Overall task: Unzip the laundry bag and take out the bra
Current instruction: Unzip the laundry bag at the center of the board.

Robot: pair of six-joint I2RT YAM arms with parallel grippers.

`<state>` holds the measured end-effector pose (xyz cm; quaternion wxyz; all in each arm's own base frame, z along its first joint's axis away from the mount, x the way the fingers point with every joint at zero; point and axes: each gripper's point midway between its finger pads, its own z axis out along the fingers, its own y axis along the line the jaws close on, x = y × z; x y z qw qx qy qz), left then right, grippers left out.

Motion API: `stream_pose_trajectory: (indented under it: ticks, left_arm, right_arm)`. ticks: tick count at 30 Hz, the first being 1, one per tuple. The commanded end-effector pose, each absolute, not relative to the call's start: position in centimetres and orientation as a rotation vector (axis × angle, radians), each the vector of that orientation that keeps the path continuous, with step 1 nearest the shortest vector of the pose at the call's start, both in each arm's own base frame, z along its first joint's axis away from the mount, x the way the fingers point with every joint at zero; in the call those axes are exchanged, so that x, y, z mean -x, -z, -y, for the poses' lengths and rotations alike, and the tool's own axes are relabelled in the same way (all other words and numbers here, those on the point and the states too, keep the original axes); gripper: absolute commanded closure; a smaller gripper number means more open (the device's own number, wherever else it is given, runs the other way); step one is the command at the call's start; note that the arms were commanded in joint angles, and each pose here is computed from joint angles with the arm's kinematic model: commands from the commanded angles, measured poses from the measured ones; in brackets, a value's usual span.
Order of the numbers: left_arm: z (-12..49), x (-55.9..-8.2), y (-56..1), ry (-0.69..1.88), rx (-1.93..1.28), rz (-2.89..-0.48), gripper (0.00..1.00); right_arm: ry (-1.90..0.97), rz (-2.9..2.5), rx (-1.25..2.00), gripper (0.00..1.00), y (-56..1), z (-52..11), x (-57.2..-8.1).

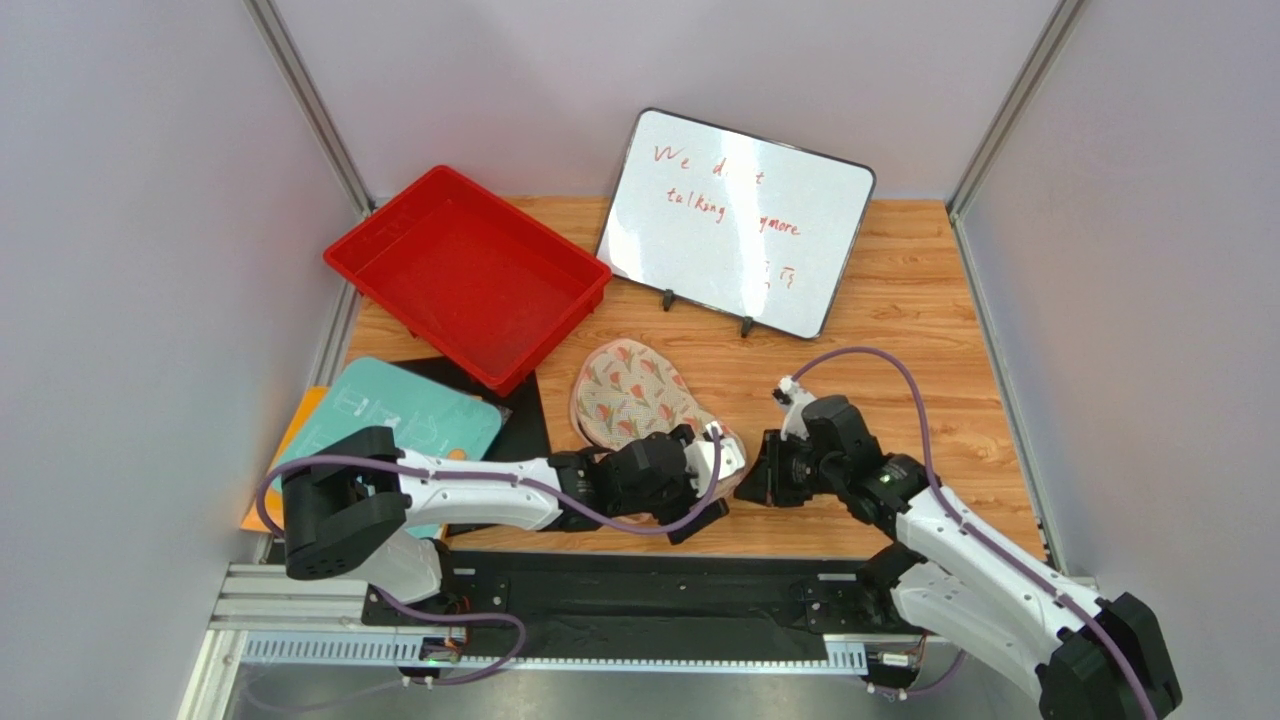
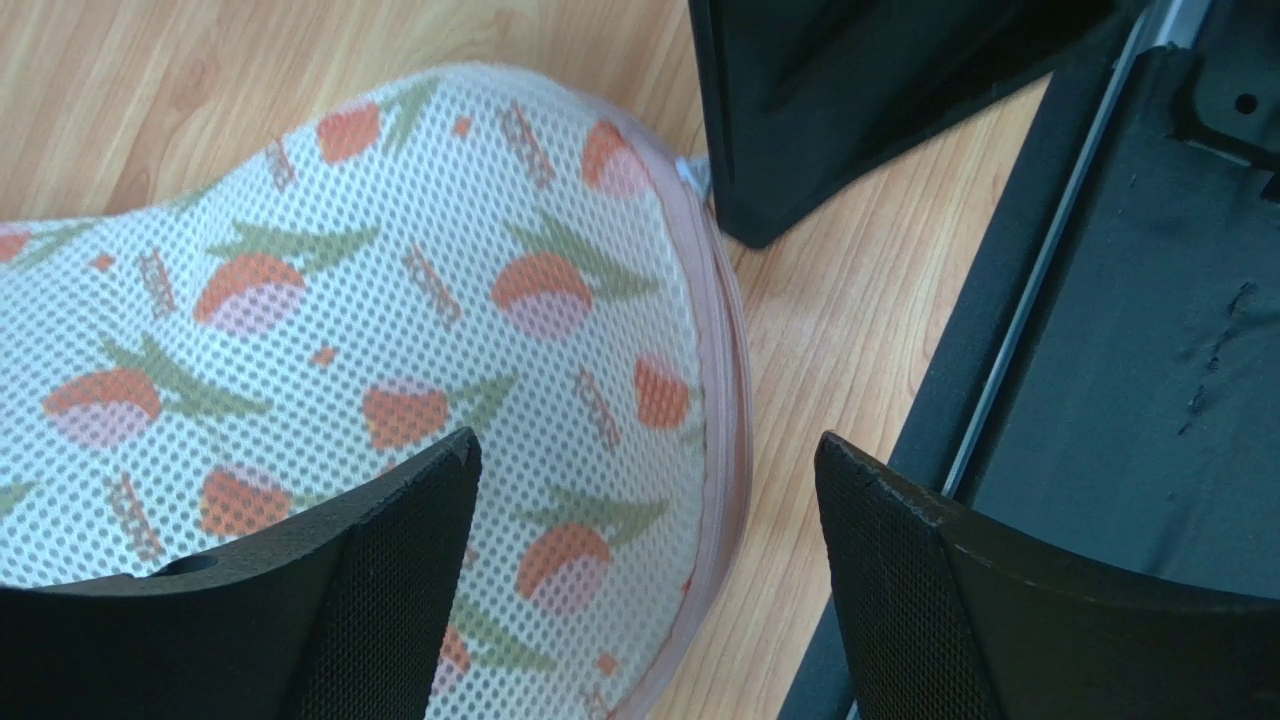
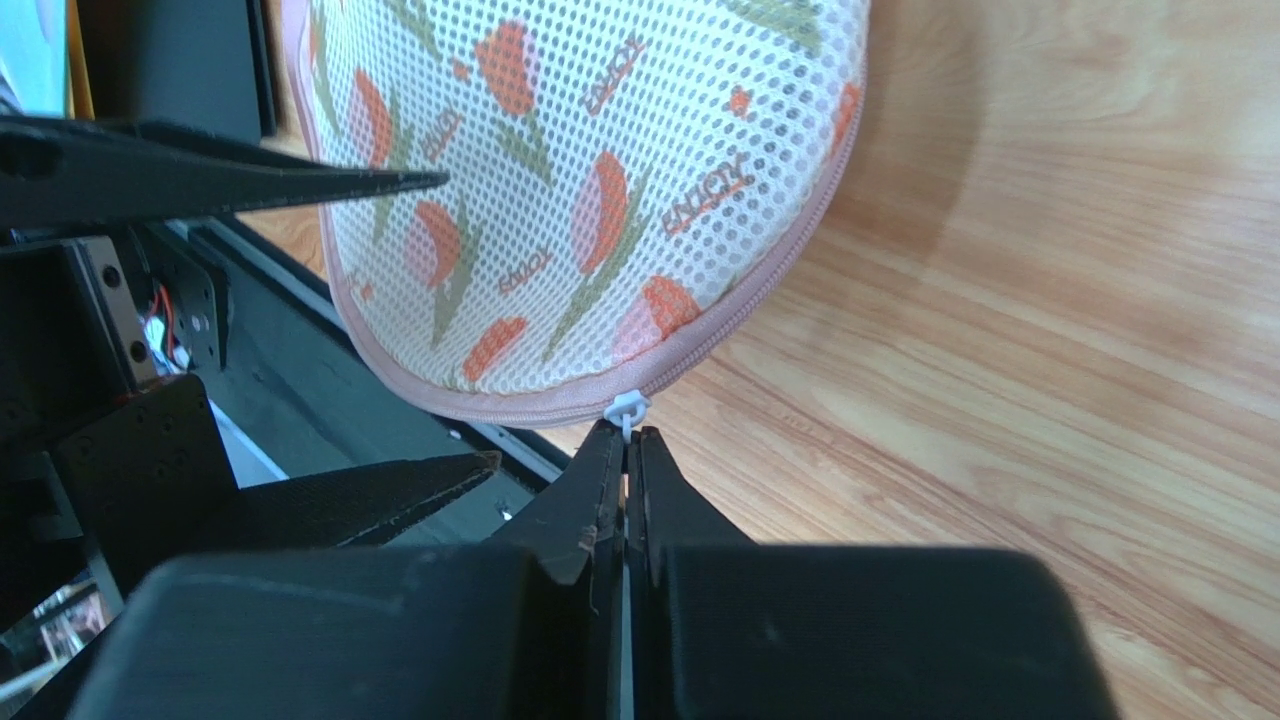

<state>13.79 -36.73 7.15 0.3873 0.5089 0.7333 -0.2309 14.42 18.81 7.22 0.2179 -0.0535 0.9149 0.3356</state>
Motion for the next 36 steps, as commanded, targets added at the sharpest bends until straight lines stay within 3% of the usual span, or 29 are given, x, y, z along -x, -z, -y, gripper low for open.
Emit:
stream_pose_trajectory:
  ticks: [1, 6, 12, 19, 23, 36]
  left_arm:
    - [39.3, -14.3, -9.9, 0.634, -1.297, -1.789, 0.13]
    - [40.0, -15.0, -8.7, 0.585, -1.314, -1.807, 0.14]
    - [39.8, -14.9, -7.8, 0.585, -1.307, -1.831, 0.27]
    - [39.1, -14.7, -6.7, 0.578, -1.292, -1.860, 0.80]
    - [38.8, -14.7, -6.4, 0.572, -1.285, -1.873, 1.00]
    - [35.8, -14.2, -5.3, 0.545, -1.231, -1.927, 1.00]
  right_arm:
    - [-1.012, -2.438, 0.241, 1.00, -9.8, -20.9, -15.0]
    - [-1.056, -2.427, 0.284, 1.00, -10.3, -21.8, -14.1]
    - [-1.069, -2.415, 0.292, 1.00, -10.6, -22.0, -13.9]
    - [-1.054, -2.415, 0.274, 1.00, -10.5, -21.8, -14.1]
    - [-1.022, -2.428, 0.258, 1.00, -10.2, -21.4, -14.2]
    - [-0.858, -2.485, 0.171, 1.00, -8.5, -19.5, -15.6]
